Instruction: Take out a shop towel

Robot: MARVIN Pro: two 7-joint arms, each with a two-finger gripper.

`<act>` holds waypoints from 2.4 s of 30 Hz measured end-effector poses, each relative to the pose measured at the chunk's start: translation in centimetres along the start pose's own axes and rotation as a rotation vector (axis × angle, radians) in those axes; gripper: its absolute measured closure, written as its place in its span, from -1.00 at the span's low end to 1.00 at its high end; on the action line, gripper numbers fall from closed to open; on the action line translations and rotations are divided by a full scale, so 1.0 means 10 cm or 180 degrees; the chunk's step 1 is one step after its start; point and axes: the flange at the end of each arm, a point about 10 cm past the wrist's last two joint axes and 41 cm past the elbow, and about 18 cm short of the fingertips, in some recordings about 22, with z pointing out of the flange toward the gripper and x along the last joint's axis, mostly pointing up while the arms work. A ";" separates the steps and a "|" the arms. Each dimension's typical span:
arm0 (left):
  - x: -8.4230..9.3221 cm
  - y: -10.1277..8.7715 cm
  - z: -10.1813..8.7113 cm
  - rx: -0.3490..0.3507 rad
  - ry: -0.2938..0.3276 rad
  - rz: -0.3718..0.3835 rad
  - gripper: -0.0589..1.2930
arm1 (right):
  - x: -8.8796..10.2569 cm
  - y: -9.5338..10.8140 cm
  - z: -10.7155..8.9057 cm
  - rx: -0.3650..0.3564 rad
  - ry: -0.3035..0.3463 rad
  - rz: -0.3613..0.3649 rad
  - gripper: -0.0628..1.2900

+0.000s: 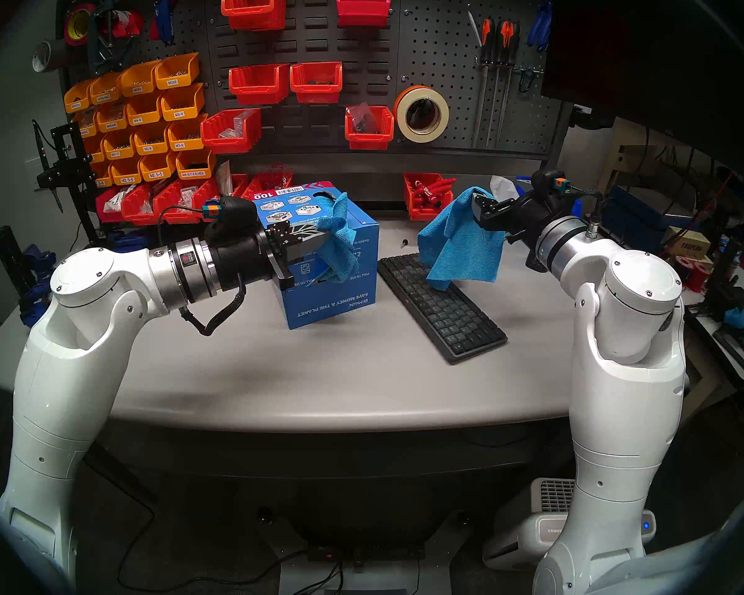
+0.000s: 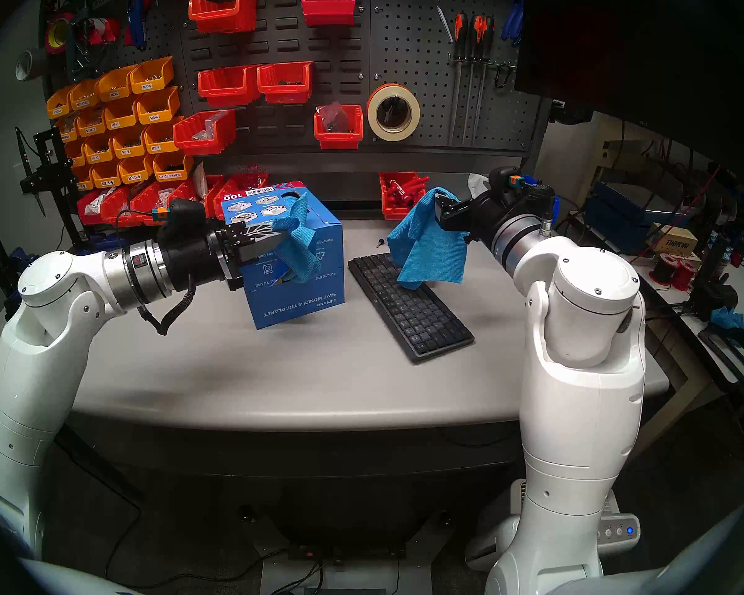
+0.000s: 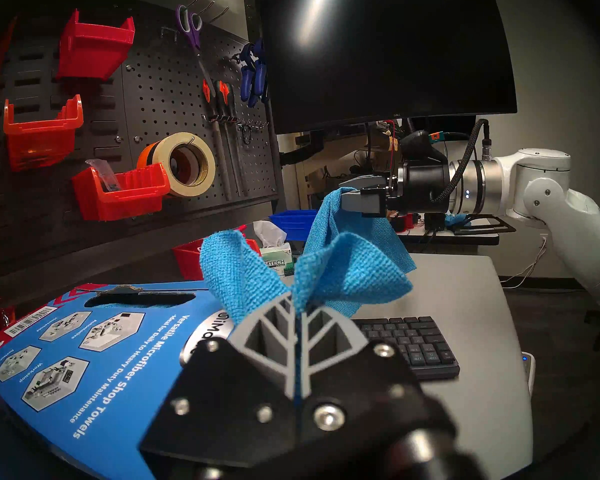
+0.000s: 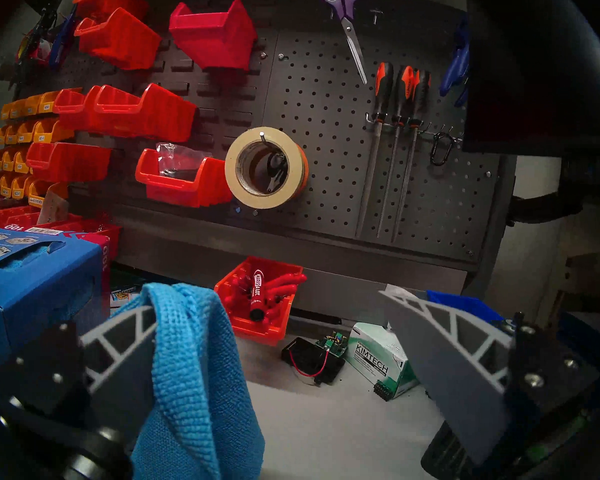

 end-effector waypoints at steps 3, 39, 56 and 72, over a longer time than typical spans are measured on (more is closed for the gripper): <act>0.00 0.00 0.00 0.0007 0.0002 -0.0002 0.94 | -0.12 0.05 -0.05 0.0069 -0.0226 0.0075 -0.92; -0.09 0.04 0.00 -0.0036 -0.0044 -0.0072 0.94 | 0.39 0.62 0.07 0.0853 -0.0481 0.0058 -0.92; -0.16 0.03 -0.02 -0.0023 -0.0084 -0.0121 0.94 | 0.71 0.68 0.21 0.1135 -0.0484 -0.0216 -0.92; -0.15 0.00 -0.03 0.0010 -0.0085 -0.0099 0.75 | 0.85 0.77 0.44 0.1236 -0.0609 -0.0320 -0.92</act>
